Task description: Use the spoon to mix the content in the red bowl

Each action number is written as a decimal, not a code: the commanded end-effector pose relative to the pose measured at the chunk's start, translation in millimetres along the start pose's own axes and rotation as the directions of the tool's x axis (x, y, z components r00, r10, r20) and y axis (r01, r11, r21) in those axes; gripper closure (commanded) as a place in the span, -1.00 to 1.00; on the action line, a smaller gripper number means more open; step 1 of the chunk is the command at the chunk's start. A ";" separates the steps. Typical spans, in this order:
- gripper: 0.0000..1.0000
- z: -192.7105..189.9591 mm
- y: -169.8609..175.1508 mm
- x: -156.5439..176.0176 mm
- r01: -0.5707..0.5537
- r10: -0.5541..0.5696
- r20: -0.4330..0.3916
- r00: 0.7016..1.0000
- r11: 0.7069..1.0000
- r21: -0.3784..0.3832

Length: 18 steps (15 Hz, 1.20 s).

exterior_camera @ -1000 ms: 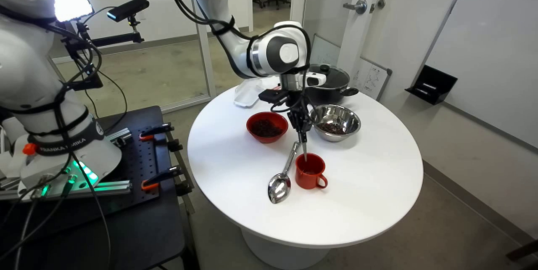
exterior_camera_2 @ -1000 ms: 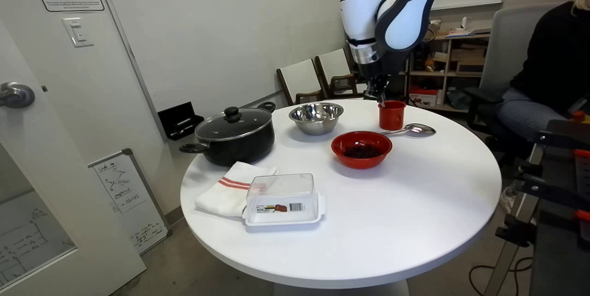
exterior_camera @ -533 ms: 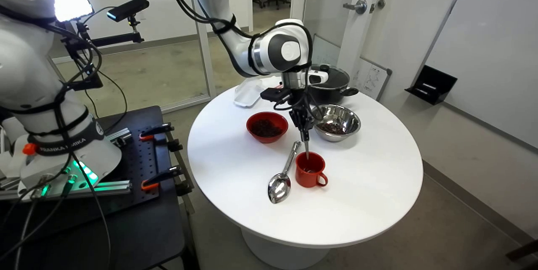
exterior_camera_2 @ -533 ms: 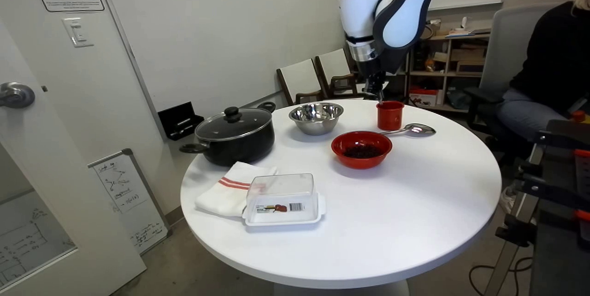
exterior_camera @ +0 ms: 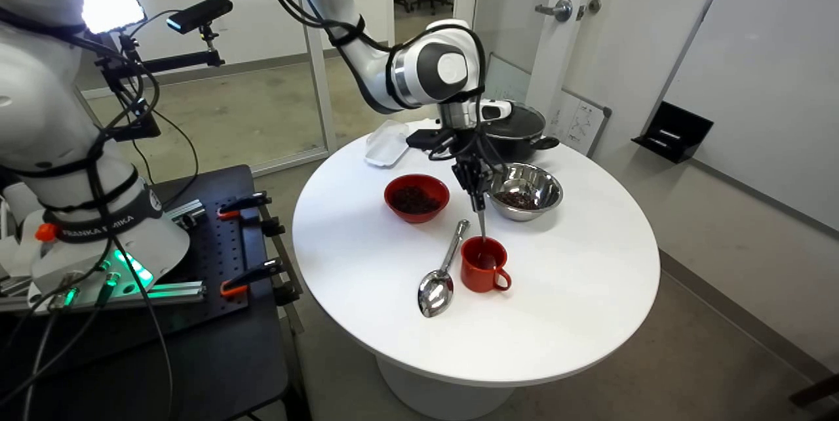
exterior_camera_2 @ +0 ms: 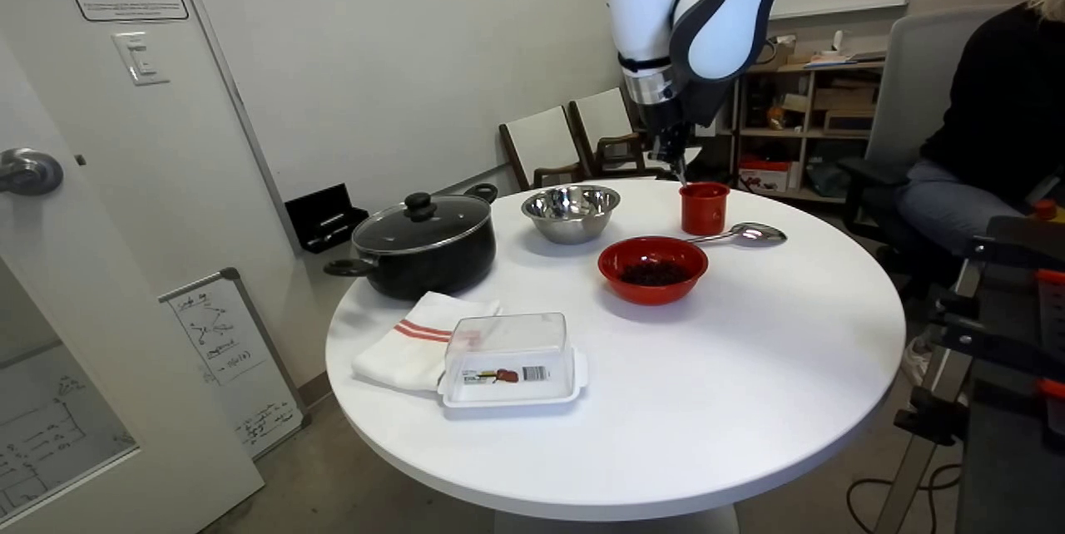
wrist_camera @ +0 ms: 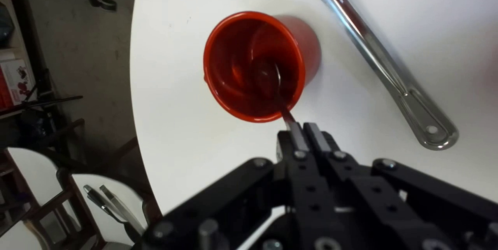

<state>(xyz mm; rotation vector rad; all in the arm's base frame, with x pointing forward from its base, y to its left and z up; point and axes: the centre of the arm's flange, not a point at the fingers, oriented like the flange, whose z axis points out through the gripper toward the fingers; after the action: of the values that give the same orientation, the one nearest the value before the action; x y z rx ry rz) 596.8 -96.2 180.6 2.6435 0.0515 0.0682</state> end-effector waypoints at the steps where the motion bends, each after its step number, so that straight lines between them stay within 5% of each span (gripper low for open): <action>1: 0.98 -40.6 8.2 -8.6 -0.017 0.017 -0.041 0.999 1.000 0.016; 7: 0.98 -85.8 23.8 -19.2 -0.037 0.041 -0.092 0.995 0.998 0.044; 11: 0.98 -110.4 31.9 -26.4 -0.004 0.020 -0.056 0.998 0.962 0.271; 16: 0.98 -133.7 45.3 -34.6 0.019 0.030 -0.135 0.990 0.937 0.349; 18: 0.98 -141.3 45.1 -38.4 0.081 -0.024 -0.141 0.990 0.904 0.419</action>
<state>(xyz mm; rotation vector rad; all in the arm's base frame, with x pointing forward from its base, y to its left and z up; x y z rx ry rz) 566.7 -73.0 308.7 2.9771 0.0954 0.2435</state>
